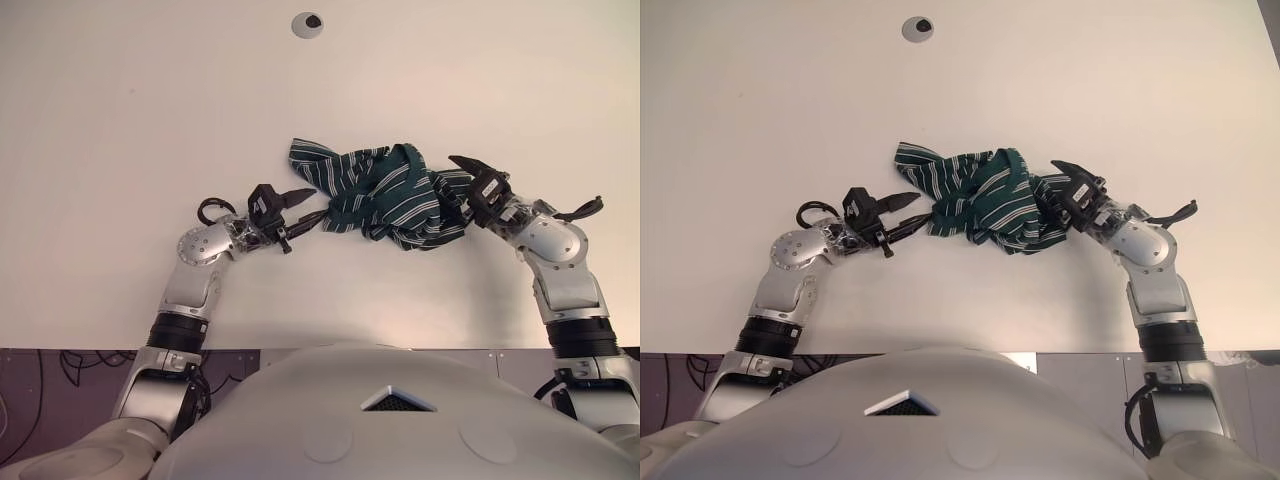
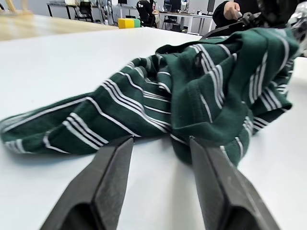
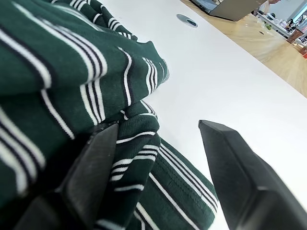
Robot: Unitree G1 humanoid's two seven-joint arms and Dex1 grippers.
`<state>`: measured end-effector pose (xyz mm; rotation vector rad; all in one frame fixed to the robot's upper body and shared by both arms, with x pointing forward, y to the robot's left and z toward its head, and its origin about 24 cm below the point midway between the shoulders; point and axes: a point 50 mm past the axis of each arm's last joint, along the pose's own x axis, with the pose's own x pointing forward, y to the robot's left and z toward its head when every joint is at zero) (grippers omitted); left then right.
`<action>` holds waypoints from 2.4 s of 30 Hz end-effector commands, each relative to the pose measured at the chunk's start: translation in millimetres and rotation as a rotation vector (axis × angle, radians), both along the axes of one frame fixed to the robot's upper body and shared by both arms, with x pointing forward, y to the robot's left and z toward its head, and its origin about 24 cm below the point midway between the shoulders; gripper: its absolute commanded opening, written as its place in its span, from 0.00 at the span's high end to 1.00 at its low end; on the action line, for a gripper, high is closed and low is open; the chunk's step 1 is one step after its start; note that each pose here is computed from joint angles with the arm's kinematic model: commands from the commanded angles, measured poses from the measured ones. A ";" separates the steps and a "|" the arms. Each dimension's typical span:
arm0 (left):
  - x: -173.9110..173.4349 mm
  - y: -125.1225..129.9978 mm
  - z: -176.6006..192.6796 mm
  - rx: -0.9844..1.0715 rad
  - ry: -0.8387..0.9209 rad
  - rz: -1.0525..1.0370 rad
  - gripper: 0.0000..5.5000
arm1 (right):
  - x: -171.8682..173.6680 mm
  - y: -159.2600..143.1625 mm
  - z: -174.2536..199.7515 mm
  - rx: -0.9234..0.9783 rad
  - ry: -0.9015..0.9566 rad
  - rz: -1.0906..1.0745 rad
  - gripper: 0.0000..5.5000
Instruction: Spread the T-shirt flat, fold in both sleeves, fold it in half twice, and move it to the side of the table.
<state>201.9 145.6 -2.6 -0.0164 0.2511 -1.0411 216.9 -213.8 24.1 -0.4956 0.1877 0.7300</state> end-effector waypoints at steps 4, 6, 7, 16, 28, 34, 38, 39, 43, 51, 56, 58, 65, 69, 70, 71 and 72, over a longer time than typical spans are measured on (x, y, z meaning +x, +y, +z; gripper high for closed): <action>-14.7 0.0 -1.9 -0.051 0.146 -0.041 0.62 | 4.1 1.0 4.8 -0.005 -0.037 -0.006 0.45; -15.5 0.1 0.3 -0.058 0.156 -0.047 0.62 | 4.0 1.3 5.3 -0.004 -0.041 -0.006 0.45; -14.9 -0.4 0.6 -0.046 0.161 -0.049 0.62 | 4.0 1.5 5.5 -0.003 -0.043 -0.006 0.45; -14.9 -8.8 -4.5 0.065 0.220 -0.084 0.74 | 1.1 5.2 9.3 0.015 -0.054 0.001 0.44; -6.9 -2.8 11.6 0.065 0.098 -0.069 1.00 | -0.3 6.3 10.9 0.021 -0.058 0.001 0.44; 25.7 35.0 73.8 0.054 -0.264 0.055 1.00 | 1.9 12.8 30.0 0.148 -0.106 0.050 0.44; 33.1 45.2 96.7 0.050 -0.408 0.104 1.00 | 0.1 23.1 41.6 0.269 -0.107 0.134 0.44; 35.2 47.7 100.5 0.053 -0.439 0.124 1.00 | -2.0 26.7 44.8 0.304 -0.106 0.169 0.44; 41.3 58.6 112.1 0.201 -0.668 0.187 1.00 | -19.4 40.6 40.2 0.291 -0.049 0.351 0.44; 25.8 54.6 120.5 0.490 -1.253 -0.029 1.00 | -62.9 45.3 45.4 0.347 0.066 0.667 0.44; 11.8 55.6 119.5 0.439 -1.348 -0.119 1.00 | -5.1 26.7 58.1 0.522 0.030 0.313 0.44; 3.5 51.0 114.3 0.405 -1.319 -0.183 1.00 | 15.9 20.6 59.7 0.563 0.067 0.189 0.44; -38.7 30.2 86.0 0.347 -0.944 -0.562 1.00 | 29.8 21.2 12.7 0.151 0.210 0.161 0.44; -47.5 40.7 80.8 0.437 -0.780 -0.636 1.00 | 5.1 18.3 -5.7 0.000 0.339 0.343 0.44; -46.5 44.9 79.9 0.477 -0.759 -0.638 1.00 | -2.0 17.0 -8.0 -0.029 0.358 0.390 0.44; -44.5 49.8 80.4 0.518 -0.743 -0.629 1.00 | -10.4 17.0 -8.7 -0.038 0.376 0.444 0.44; -42.9 53.4 81.5 0.546 -0.735 -0.620 1.00 | -17.0 17.6 -8.4 -0.036 0.389 0.487 0.44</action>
